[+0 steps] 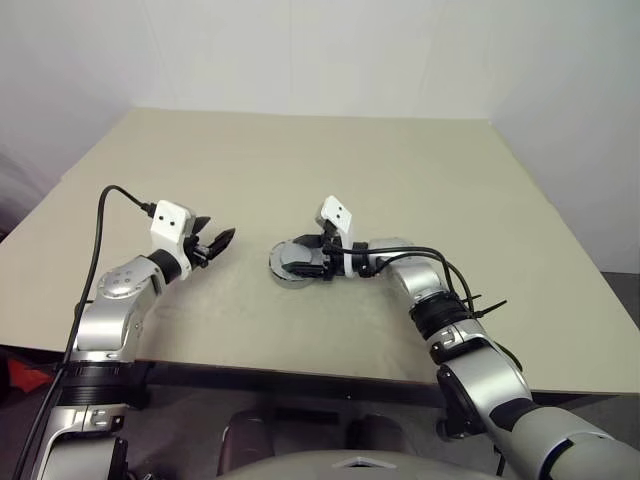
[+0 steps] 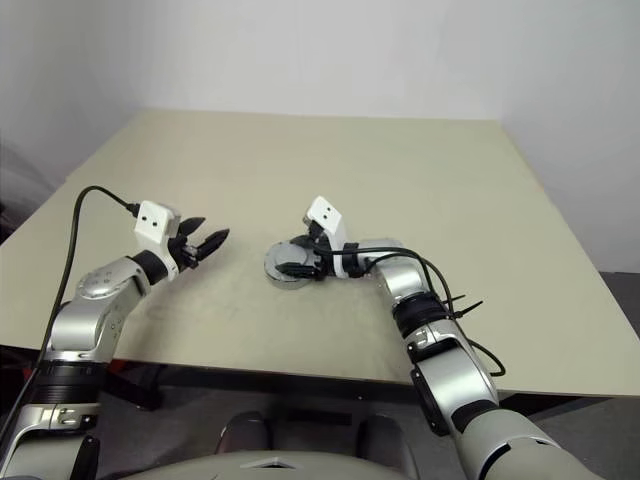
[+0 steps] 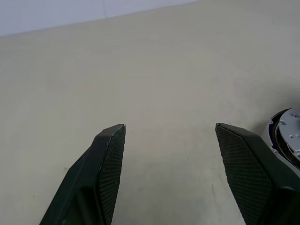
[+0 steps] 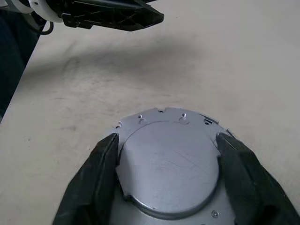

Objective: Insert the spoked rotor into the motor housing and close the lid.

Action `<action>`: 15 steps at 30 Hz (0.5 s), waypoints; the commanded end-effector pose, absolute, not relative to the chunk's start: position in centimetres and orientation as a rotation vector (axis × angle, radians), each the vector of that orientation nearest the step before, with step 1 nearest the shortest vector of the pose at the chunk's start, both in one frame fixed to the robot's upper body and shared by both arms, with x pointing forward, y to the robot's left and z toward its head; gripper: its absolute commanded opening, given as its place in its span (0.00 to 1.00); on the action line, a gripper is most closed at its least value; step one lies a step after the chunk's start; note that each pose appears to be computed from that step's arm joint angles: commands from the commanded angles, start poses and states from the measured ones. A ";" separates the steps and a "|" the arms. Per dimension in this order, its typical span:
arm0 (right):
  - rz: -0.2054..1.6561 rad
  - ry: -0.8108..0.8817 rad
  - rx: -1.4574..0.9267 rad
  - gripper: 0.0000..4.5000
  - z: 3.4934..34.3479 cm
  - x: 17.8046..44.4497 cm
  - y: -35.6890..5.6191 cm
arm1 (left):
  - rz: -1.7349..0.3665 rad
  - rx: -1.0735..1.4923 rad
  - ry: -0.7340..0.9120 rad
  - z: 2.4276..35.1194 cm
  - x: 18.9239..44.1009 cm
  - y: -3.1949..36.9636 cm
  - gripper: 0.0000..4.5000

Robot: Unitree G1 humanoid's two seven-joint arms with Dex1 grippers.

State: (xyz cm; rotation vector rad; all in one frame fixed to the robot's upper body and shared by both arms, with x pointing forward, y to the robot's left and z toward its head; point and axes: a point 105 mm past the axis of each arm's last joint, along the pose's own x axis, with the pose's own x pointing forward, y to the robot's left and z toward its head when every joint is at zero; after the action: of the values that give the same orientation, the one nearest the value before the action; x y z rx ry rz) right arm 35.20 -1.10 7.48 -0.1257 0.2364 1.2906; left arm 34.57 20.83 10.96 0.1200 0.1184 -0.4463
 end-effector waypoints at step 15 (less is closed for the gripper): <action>1.244 0.198 -0.047 0.71 9.7 36.4 -0.6 | -0.435 0.140 0.065 12.7 34.7 21.2 0.72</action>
State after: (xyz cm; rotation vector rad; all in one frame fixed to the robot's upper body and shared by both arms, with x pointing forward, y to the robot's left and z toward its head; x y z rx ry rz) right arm 35.76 -0.80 7.83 -0.0414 0.2684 1.2448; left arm 34.57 20.85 10.97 0.1199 0.1182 -0.4453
